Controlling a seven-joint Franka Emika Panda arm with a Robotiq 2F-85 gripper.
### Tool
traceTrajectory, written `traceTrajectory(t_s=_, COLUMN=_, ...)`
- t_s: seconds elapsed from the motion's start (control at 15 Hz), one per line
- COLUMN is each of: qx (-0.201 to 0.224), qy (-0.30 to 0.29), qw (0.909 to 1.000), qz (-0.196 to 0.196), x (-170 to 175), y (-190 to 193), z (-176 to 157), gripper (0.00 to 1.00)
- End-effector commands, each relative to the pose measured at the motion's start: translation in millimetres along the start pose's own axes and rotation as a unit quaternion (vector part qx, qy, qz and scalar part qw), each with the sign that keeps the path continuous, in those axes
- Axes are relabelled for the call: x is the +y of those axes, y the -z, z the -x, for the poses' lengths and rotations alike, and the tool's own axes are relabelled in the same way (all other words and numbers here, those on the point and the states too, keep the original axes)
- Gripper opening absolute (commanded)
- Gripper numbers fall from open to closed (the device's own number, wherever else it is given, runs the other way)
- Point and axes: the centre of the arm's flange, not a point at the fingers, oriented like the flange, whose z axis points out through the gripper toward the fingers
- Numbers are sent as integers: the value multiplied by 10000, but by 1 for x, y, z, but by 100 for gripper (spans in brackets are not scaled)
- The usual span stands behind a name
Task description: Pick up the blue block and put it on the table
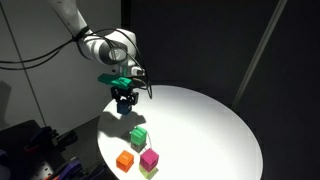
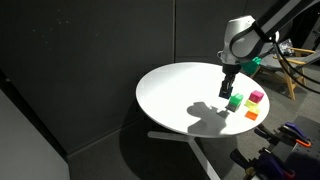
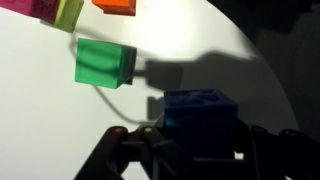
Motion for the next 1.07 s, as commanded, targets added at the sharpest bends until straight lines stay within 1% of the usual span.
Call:
traceTrajectory(t_s=0.0, qx=-45, qy=210, qw=9998, qz=50, x=-16, y=-5, z=0, gripper=26)
traceTrajectory(t_s=0.4, qx=-153, qy=415, qw=9990, qz=114, x=-27, y=-29, z=-2, gripper=26)
traceTrajectory(t_s=0.6, qx=-126, qy=502, qw=9986, qz=147, x=-29, y=-42, z=-3, gripper=26)
traceTrajectory(t_s=1.0, qx=-151, qy=603, qw=9980, qz=101, x=-41, y=-72, z=-13, gripper=26)
